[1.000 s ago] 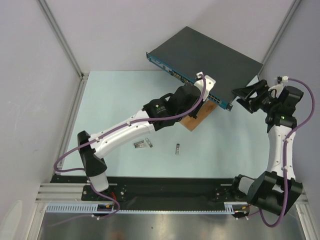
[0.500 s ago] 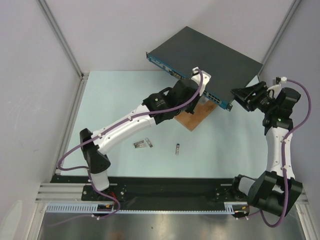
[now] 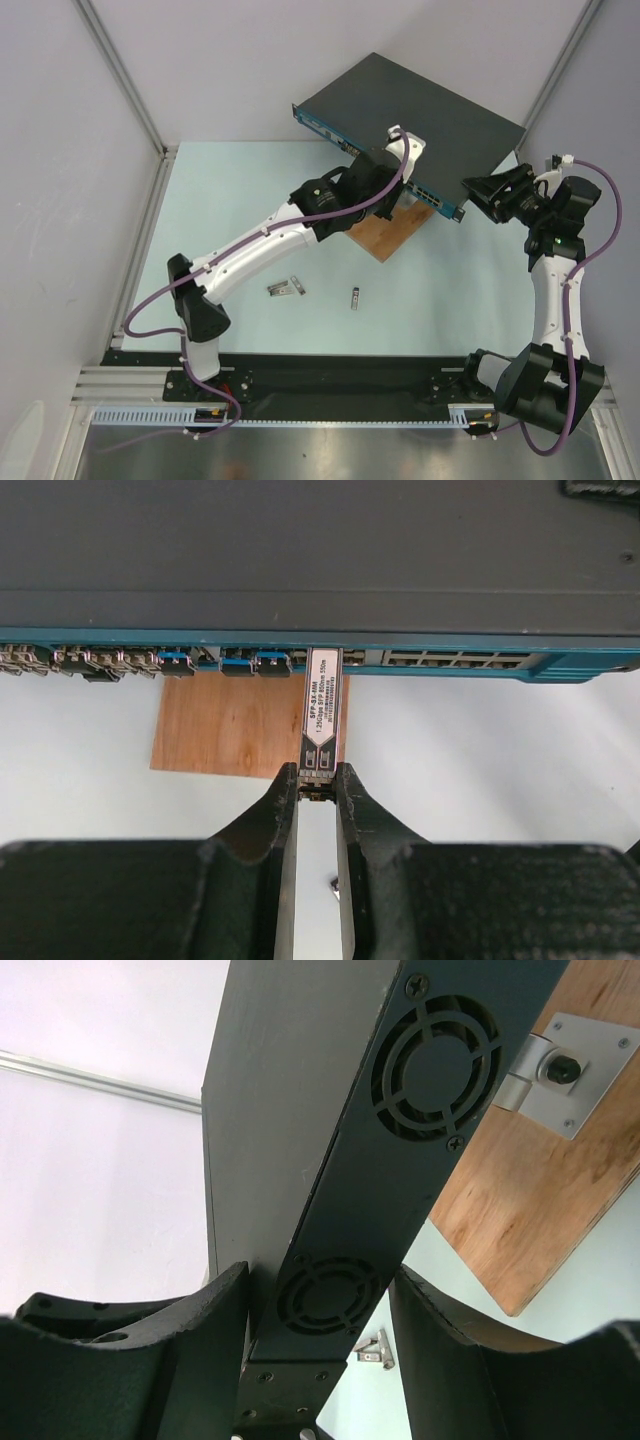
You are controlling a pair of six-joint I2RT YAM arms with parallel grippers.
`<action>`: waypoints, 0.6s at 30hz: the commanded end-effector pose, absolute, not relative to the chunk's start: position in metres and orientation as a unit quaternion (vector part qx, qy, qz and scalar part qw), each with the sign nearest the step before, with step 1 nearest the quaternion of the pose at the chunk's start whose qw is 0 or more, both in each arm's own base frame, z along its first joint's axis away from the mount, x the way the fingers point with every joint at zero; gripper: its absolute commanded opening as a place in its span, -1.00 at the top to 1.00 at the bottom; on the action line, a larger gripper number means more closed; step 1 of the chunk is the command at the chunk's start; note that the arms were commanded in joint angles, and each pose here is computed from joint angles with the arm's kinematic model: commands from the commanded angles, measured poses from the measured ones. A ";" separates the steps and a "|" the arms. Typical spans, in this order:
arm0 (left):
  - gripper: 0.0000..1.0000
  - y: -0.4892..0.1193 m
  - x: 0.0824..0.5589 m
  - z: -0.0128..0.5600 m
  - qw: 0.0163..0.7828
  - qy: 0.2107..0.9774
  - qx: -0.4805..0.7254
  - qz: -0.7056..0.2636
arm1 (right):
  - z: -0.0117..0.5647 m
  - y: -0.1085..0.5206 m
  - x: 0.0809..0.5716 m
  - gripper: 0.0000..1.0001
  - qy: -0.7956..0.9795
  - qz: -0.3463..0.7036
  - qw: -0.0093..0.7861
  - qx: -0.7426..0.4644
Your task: Insert the plug into the switch port
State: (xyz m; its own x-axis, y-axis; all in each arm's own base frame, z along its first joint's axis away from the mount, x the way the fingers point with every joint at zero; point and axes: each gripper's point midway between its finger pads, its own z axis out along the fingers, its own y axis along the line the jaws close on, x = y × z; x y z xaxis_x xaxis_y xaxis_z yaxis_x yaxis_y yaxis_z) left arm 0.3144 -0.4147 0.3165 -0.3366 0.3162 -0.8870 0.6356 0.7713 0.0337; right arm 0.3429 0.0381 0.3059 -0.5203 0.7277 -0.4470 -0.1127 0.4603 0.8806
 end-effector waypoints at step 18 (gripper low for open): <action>0.99 -0.417 0.319 0.334 0.501 0.798 0.281 -0.182 | 0.305 0.055 0.339 1.00 0.739 0.482 0.444 0.157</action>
State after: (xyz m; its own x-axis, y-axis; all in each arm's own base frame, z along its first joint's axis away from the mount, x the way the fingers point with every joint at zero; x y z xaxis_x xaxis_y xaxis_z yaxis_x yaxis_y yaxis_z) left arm 0.3168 -0.4149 0.3057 -0.3618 0.3352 -0.8699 0.6356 0.7713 0.0328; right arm 0.3430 0.0385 0.3058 -0.5210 0.7271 -0.4471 -0.1129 0.4605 0.8804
